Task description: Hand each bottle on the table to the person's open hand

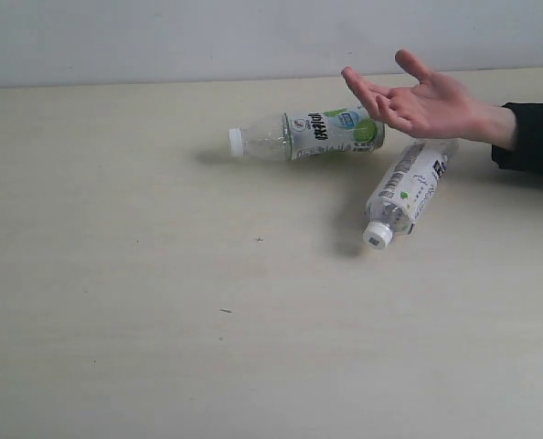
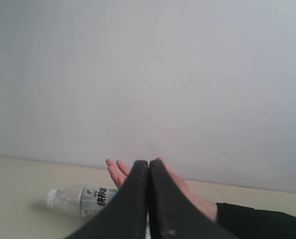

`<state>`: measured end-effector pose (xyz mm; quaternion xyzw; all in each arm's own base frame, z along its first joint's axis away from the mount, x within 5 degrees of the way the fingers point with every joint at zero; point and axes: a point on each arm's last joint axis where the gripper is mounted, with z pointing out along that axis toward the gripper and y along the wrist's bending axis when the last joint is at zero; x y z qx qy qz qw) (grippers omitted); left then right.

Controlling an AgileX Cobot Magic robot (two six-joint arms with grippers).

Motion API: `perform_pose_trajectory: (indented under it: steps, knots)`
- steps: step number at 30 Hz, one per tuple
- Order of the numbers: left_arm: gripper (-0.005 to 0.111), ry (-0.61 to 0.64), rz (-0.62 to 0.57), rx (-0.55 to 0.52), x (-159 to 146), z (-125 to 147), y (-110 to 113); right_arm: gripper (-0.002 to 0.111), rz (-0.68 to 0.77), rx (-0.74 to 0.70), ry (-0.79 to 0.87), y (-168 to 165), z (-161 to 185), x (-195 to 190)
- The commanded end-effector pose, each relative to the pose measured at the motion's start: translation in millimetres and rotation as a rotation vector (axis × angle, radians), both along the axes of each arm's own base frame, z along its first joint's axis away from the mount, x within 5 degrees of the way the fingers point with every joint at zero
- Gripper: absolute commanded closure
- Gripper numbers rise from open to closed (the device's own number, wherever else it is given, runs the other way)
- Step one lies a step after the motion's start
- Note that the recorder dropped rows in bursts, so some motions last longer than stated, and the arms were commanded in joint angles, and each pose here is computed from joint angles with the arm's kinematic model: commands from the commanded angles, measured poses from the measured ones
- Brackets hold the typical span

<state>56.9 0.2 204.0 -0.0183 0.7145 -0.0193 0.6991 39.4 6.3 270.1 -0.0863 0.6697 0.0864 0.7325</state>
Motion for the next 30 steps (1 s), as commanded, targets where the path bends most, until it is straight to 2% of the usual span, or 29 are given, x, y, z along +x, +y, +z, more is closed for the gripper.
perform_pose_trajectory:
  steps: [1,22,30]
  knots:
    - [0.101,-0.007,0.002,0.005,0,0,0,0.108,0.002,0.001,-0.003,0,-1,0]
    - [0.101,-0.007,0.002,0.005,0,0,0,0.108,0.000,-0.007,-0.005,0,-1,0]
    - [0.101,-0.007,0.002,0.005,0,0,0,0.108,0.003,-0.063,0.054,3,-30,8]
